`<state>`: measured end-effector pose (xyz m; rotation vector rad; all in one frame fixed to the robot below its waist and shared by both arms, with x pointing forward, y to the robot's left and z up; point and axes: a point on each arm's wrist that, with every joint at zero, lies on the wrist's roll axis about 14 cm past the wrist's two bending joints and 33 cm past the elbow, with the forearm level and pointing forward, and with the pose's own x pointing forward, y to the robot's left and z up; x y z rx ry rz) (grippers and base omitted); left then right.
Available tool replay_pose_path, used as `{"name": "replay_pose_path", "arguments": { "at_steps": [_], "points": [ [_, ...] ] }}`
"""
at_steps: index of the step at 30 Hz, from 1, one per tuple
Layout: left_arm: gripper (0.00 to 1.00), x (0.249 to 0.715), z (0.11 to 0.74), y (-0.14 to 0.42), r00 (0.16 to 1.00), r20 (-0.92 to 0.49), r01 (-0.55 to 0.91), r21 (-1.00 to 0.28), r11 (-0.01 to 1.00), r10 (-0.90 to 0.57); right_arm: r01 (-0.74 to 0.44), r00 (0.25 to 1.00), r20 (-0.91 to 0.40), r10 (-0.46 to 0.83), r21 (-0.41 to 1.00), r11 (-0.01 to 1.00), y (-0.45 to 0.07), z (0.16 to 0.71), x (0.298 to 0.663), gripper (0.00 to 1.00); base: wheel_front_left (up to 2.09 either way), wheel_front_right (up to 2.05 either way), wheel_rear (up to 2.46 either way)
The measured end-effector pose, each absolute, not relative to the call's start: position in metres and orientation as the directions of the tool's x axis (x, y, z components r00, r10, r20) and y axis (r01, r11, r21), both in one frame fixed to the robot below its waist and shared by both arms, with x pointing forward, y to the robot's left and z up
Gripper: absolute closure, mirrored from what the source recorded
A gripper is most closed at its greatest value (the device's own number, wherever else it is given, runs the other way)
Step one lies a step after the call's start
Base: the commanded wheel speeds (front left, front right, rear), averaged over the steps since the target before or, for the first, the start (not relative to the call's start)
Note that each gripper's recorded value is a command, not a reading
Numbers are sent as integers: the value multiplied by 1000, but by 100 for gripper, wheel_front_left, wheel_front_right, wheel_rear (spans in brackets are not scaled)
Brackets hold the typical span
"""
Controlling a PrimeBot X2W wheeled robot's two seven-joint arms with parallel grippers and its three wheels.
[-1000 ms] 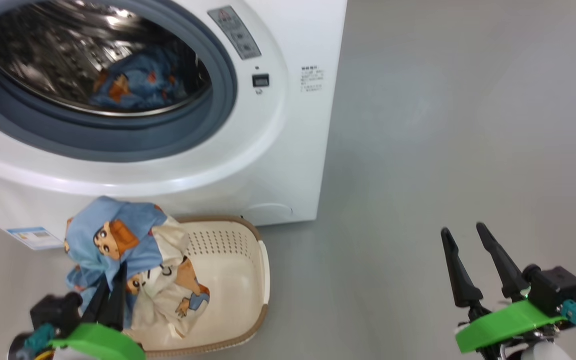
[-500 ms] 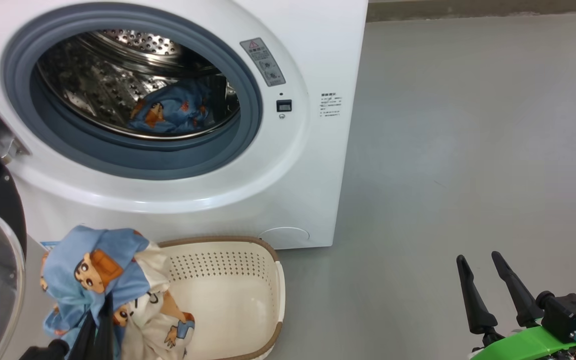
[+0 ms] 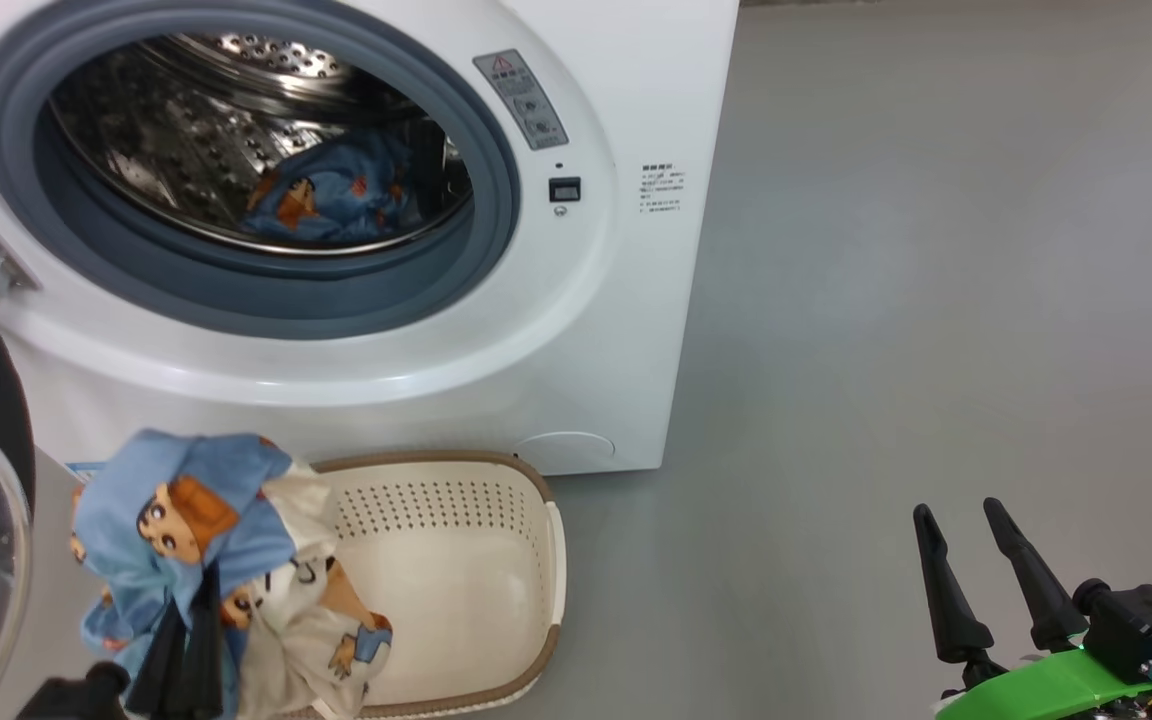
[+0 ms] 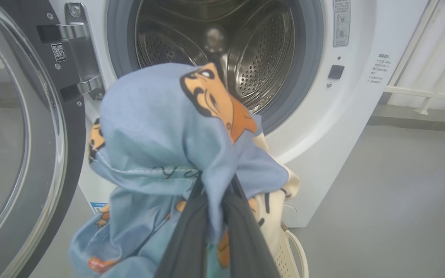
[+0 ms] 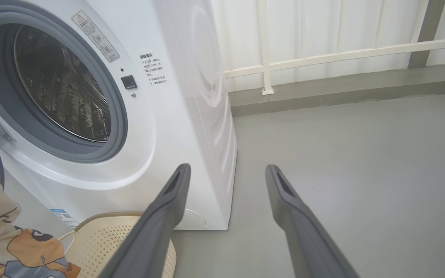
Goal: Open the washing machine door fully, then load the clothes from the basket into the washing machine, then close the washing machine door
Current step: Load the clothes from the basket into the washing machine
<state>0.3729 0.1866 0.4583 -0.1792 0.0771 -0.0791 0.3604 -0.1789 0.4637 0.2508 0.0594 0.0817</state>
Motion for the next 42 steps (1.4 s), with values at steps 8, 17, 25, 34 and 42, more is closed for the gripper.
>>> {"name": "replay_pose_path", "arguments": {
  "at_steps": [8, 17, 25, 34, 42],
  "points": [
    [100, 414, 472, 181, 992, -19, 118, -155, 981, -122, -52, 995, -70, 73, 273, 961, -177, 455, 372, 0, 0, 0, 0],
    [100, 487, 490, 181, 987, 47, 158, -112, 981, -153, -44, 994, -88, 71, 279, 959, -174, 444, 398, 0, 0, 0, 0],
    [100, 546, 487, 163, 978, 52, 208, -102, 973, -203, -2, 993, -111, 35, 287, 958, -181, 433, 410, 0, 0, 0, 0],
    [100, 606, 481, 151, 973, 9, 232, -65, 970, -232, 51, 990, -143, -11, 277, 960, -194, 422, 408, 0, 0, 0, 0],
    [100, 644, 471, 151, 974, -50, 217, -62, 974, -220, 68, 988, -151, -26, 286, 956, -197, 419, 410, 0, 0, 0, 0]
  ]
}}
